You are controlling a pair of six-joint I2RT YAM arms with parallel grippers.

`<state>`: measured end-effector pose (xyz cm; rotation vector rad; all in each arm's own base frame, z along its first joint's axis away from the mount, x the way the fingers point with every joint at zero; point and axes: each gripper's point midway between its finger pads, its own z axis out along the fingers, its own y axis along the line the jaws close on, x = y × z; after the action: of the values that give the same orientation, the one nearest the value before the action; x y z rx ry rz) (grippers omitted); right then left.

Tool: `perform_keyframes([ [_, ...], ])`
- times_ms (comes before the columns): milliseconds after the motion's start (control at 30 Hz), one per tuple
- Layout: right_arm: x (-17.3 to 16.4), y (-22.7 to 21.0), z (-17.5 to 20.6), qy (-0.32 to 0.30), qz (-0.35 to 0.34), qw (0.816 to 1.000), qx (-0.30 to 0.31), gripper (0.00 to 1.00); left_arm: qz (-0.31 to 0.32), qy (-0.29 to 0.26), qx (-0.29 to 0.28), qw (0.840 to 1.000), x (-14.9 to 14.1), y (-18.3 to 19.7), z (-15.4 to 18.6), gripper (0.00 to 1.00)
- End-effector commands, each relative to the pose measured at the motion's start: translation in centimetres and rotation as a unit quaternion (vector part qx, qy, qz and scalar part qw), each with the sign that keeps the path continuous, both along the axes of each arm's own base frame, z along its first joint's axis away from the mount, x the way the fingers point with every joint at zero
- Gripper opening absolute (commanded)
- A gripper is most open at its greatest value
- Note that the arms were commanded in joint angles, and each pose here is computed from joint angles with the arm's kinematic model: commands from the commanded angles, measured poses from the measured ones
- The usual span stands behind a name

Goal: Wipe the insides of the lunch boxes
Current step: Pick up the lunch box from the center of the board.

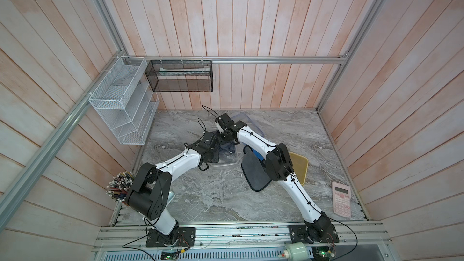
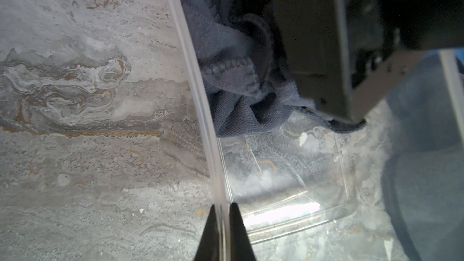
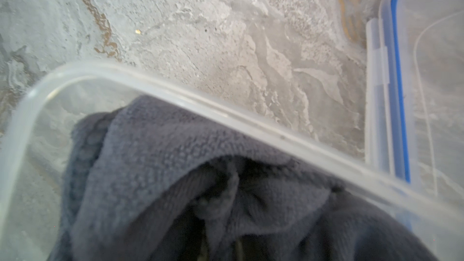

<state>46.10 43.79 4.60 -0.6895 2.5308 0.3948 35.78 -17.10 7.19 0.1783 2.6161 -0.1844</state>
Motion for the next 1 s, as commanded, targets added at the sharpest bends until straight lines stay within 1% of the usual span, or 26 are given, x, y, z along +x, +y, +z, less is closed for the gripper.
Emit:
perform_keyframes([
  [0, -0.9, 4.3, -0.8, -0.015, 0.035, 0.998, 0.058, 0.00, -0.102, 0.058, -0.055, 0.992, -3.5, -3.9, -1.4, 0.04],
  [100, -0.9, 5.1, -0.3, -0.038, 0.055, 0.996, 0.063, 0.00, -0.110, 0.073, -0.054, 0.990, -4.3, -3.8, -2.3, 0.04],
  [167, -0.9, 5.7, 1.9, -0.067, 0.074, 0.992, 0.073, 0.00, -0.118, 0.083, -0.058, 0.988, -4.9, -3.8, -2.8, 0.04],
  [200, -0.9, 6.0, 2.2, -0.079, 0.080, 0.991, 0.074, 0.00, -0.122, 0.086, -0.059, 0.987, -5.2, -3.9, -3.0, 0.04],
  [367, -1.3, 6.4, 2.2, -0.107, 0.124, 0.985, 0.055, 0.02, -0.119, 0.095, -0.043, 0.987, -5.6, -3.0, -3.5, 0.04],
  [433, -0.7, 5.5, 1.8, -0.113, 0.107, 0.987, 0.029, 0.01, -0.109, 0.093, -0.038, 0.989, -5.4, -2.5, -3.5, 0.04],
  [567, 1.8, 1.7, 1.0, -0.107, 0.016, 0.994, -0.018, 0.00, -0.063, 0.090, -0.019, 0.994, -4.5, -0.5, -3.3, 0.04],
  [700, 4.0, -2.5, 0.5, -0.114, -0.060, 0.989, -0.067, 0.00, -0.032, 0.095, 0.016, 0.995, -4.0, 1.1, -3.4, 0.03],
  [833, 4.9, -4.9, 0.4, -0.130, -0.081, 0.982, -0.111, 0.00, -0.007, 0.092, 0.052, 0.994, -3.5, 2.6, -3.4, 0.03],
  [900, 4.9, -5.7, 0.3, -0.135, -0.075, 0.978, -0.138, 0.00, 0.005, 0.087, 0.066, 0.994, -3.1, 3.3, -3.2, 0.03],
  [967, 4.4, -6.1, -0.3, -0.124, -0.057, 0.977, -0.161, 0.00, 0.017, 0.075, 0.077, 0.994, -2.6, 3.8, -2.9, 0.03],
])
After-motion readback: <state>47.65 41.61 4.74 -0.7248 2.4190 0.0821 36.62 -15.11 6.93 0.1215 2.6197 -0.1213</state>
